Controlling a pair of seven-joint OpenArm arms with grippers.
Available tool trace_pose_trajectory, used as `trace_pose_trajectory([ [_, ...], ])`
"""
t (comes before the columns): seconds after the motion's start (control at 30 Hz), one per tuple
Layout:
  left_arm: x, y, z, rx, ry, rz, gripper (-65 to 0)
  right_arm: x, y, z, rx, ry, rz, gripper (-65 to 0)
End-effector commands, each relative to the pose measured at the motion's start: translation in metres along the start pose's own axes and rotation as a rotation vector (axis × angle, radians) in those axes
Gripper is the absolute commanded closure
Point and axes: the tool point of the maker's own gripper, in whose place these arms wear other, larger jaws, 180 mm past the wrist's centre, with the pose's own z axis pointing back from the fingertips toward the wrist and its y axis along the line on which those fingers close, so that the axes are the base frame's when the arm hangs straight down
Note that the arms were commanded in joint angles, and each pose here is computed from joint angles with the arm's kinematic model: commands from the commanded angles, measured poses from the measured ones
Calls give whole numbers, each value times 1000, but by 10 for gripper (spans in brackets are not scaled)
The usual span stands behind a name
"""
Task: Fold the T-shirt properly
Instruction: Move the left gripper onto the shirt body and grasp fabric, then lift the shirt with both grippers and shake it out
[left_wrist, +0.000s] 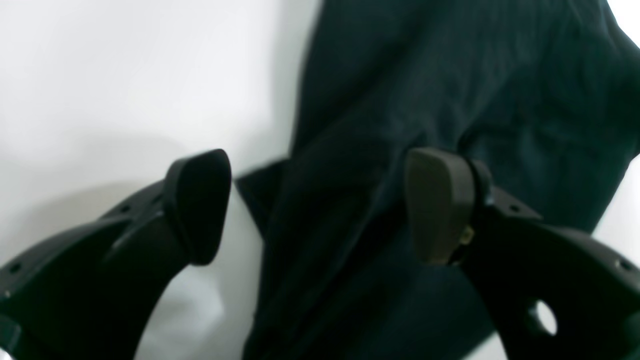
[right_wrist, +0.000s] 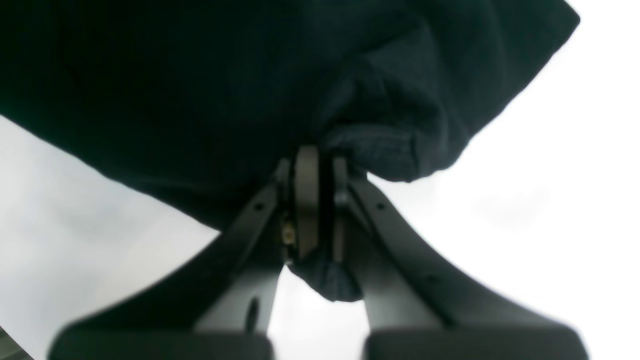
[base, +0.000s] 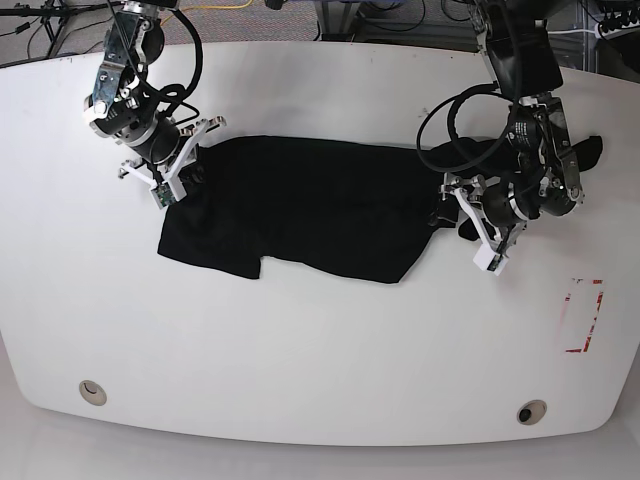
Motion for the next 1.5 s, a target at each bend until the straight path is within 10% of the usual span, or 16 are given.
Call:
trace_pose_trajectory([
  [0.0,7,5,-1,1,-22,10,-511,14,-3,3,-6,-48,11,0],
  [0.17,-5,2,-9,-20,6,40,-475,14,-3,3,-6,-48,11,0],
  [0.57,-9,-17,-20,-60,51,-21,-6,14,-3,3,-6,-48,11,0],
  [1.47,95,16,114,277,-246,-349,-7,79,-6,12,-41,-171,109,0],
])
